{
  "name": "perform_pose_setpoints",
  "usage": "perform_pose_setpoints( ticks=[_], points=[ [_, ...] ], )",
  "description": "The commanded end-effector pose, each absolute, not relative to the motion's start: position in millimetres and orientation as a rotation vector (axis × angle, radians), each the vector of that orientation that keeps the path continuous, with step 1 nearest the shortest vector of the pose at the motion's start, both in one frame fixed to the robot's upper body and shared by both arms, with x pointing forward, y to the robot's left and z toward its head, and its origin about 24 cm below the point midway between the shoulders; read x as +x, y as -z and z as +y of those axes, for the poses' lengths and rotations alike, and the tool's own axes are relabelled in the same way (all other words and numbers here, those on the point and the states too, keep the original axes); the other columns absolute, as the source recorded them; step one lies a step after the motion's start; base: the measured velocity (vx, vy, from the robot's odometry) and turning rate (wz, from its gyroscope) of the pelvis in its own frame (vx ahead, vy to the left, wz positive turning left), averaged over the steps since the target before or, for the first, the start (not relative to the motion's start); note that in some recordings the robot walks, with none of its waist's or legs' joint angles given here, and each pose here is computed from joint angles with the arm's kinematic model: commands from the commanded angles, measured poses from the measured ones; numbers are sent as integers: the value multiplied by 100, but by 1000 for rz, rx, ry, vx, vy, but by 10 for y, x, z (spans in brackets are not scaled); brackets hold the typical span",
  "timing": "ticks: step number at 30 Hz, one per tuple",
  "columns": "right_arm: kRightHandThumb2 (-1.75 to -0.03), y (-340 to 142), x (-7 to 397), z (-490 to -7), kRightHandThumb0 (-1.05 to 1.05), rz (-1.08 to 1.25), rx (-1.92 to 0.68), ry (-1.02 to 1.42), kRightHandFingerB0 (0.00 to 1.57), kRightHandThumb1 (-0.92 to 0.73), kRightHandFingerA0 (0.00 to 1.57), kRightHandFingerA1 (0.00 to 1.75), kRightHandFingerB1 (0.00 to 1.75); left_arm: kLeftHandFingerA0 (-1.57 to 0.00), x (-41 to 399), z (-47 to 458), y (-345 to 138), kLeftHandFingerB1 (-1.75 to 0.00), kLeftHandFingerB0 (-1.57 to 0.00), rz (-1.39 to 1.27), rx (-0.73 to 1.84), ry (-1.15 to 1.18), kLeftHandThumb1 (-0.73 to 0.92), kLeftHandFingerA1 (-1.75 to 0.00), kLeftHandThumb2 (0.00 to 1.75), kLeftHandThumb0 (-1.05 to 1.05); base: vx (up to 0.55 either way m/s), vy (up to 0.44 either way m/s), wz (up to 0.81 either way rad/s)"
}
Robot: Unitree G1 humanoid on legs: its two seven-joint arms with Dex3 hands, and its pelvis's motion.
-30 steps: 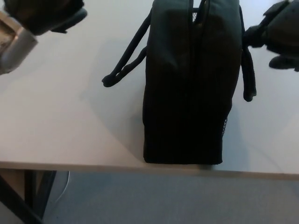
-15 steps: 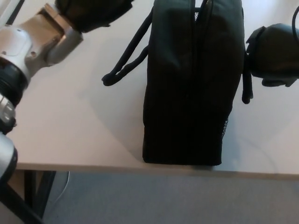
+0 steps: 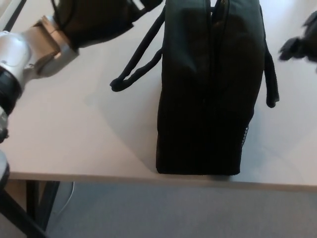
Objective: A lunch bag is kept on the middle of the desk and the robot uses both its hands to grab the opening of the bag from the left and right and moves its hands away from each other to spread the bag open
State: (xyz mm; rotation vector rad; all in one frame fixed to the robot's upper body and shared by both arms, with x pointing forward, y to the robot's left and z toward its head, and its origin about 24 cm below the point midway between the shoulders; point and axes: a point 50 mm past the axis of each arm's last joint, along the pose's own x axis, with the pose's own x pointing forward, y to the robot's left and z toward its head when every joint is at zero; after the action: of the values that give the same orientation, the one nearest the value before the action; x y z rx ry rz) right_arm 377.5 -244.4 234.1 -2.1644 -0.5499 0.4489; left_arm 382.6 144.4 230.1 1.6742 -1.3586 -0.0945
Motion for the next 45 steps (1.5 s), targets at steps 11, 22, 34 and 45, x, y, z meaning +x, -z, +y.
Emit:
perform_pose_setpoints(
  ticks=[11, 22, 34, 45],
  points=[
    [-55, -3700, 3020, -3141, -22, -798, -1786, 76, 62, -50, 74, 45, 41, -25, 3661, 1855, -1972, -26, -8, -1453, 1690, 141, 52, -40, 61, 7, 0, 0, 0],
    [-53, -3506, 3211, -2908, -25, -740, -1717, -74, 56, -43, 74, 44, 38, -20, 3682, 1717, -1994, -48, -3, -1490, 1698, 165, 35, -54, 86, 4, 0, 0, 0],
    [-66, -2964, 3794, -2216, -44, -565, -1844, -335, 25, -49, 25, 36, 36, -9, 3723, 1433, -2189, -28, -2, -1630, 1504, 23, 51, -34, 55, -7, 0, 0, 0],
    [-61, -3423, 3963, -1976, -35, -464, -1810, -176, 31, -42, 33, 39, 37, -15, 3674, 1474, -2090, -18, 0, -1611, 1449, 96, 41, -46, 66, 3, 0, 0, 0]
  ],
)
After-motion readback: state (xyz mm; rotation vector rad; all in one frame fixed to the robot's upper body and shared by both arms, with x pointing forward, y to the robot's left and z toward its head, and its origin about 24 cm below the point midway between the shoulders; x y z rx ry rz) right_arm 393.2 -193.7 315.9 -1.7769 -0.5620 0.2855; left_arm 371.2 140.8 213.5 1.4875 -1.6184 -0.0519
